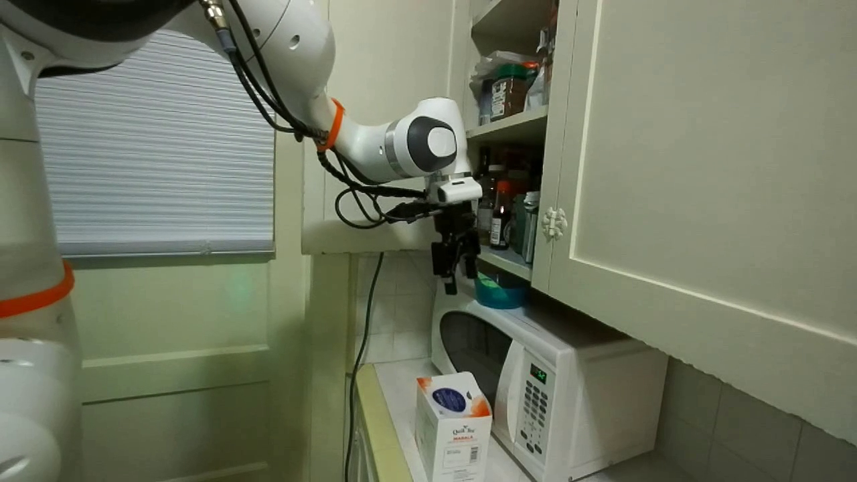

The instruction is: Put the bowl in the top cabinet

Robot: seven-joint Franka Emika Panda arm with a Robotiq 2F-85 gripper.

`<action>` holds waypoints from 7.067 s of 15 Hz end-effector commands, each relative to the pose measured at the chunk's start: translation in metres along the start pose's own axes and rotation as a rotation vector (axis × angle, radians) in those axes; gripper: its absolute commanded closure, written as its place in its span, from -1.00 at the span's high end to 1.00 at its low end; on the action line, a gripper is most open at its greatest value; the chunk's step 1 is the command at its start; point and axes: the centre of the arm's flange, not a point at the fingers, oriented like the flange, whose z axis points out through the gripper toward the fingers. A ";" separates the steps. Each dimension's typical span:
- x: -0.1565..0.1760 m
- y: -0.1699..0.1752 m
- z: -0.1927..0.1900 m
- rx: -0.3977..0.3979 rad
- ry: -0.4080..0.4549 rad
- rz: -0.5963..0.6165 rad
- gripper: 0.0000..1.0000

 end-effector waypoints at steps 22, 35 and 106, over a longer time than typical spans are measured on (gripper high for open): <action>-0.003 -0.014 0.019 0.166 0.108 0.600 -0.71; -0.015 -0.005 -0.051 0.312 0.145 0.527 0.50; -0.071 -0.082 -0.090 0.145 -0.035 0.179 -0.98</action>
